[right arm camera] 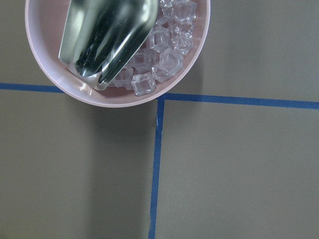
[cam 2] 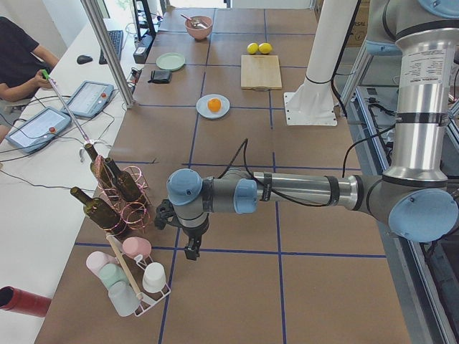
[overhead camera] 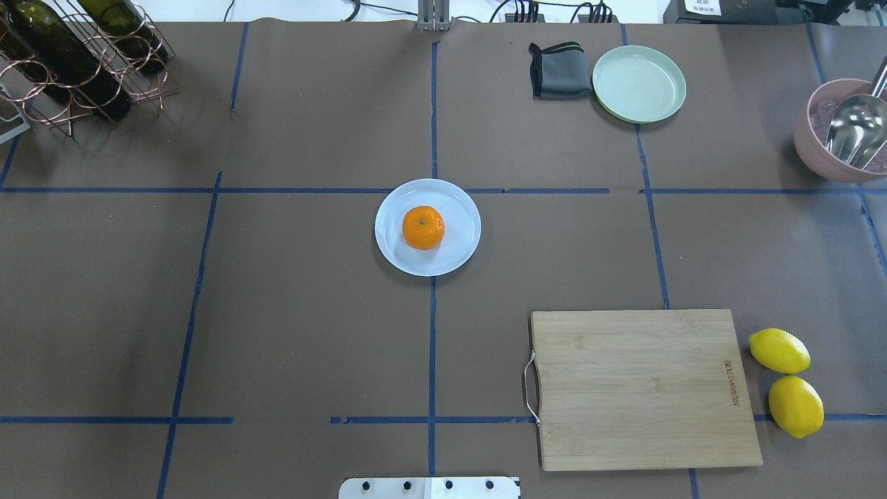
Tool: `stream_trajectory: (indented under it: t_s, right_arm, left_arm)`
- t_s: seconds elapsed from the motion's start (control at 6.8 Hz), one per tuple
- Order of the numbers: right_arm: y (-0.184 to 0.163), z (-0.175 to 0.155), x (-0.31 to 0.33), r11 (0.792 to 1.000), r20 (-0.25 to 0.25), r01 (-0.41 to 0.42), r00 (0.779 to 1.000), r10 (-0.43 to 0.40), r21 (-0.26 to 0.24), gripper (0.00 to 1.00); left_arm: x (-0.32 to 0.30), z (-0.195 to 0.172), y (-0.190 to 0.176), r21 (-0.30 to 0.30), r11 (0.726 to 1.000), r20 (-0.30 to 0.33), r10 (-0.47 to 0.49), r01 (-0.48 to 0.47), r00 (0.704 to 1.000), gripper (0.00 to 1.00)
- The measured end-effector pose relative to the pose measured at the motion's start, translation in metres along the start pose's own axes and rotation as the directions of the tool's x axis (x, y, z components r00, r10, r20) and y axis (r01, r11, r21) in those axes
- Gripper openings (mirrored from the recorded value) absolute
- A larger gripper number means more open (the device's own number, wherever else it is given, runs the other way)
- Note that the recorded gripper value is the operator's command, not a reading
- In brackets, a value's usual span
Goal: Pick orange to plate
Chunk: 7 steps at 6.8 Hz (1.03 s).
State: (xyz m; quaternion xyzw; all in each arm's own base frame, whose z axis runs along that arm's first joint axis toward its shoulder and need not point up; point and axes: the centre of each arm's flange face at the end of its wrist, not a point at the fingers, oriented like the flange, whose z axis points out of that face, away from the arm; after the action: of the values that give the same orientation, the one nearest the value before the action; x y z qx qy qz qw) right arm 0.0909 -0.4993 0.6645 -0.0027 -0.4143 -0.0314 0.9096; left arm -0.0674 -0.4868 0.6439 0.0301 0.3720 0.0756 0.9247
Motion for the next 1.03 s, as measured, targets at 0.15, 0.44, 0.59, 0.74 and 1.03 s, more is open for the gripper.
stream_trajectory:
  t_s: [0.15,0.44,0.59,0.74,1.03]
  right_arm:
    - [-0.0005,-0.0005,-0.0005,1.000,0.000,0.001,1.000,-0.001,0.001,1.00]
    - [-0.0025,-0.0026,-0.0025,1.000,-0.001,0.004,1.000,-0.004,0.005,1.00]
    - [-0.0032,-0.0032,-0.0031,1.000,-0.001,0.005,1.000,-0.005,0.006,1.00]
    - [-0.0037,-0.0036,-0.0034,1.000,-0.001,0.006,1.000,-0.006,0.007,1.00]
    - [-0.0046,-0.0044,-0.0042,1.000,-0.001,0.008,1.000,-0.008,0.008,1.00]
  left_arm:
    - [0.0001,0.0000,-0.0002,0.001,1.000,0.000,-0.001,0.001,1.000,1.00]
    - [-0.0003,0.0000,-0.0002,0.001,1.000,0.000,-0.003,0.003,1.000,1.00]
    - [-0.0004,0.0000,-0.0001,0.001,1.000,0.000,-0.003,0.003,1.000,1.00]
    - [-0.0005,0.0002,-0.0001,0.001,1.000,0.000,-0.004,0.004,1.000,1.00]
    - [-0.0002,0.0000,-0.0004,0.001,1.000,0.000,-0.004,0.004,1.000,1.00]
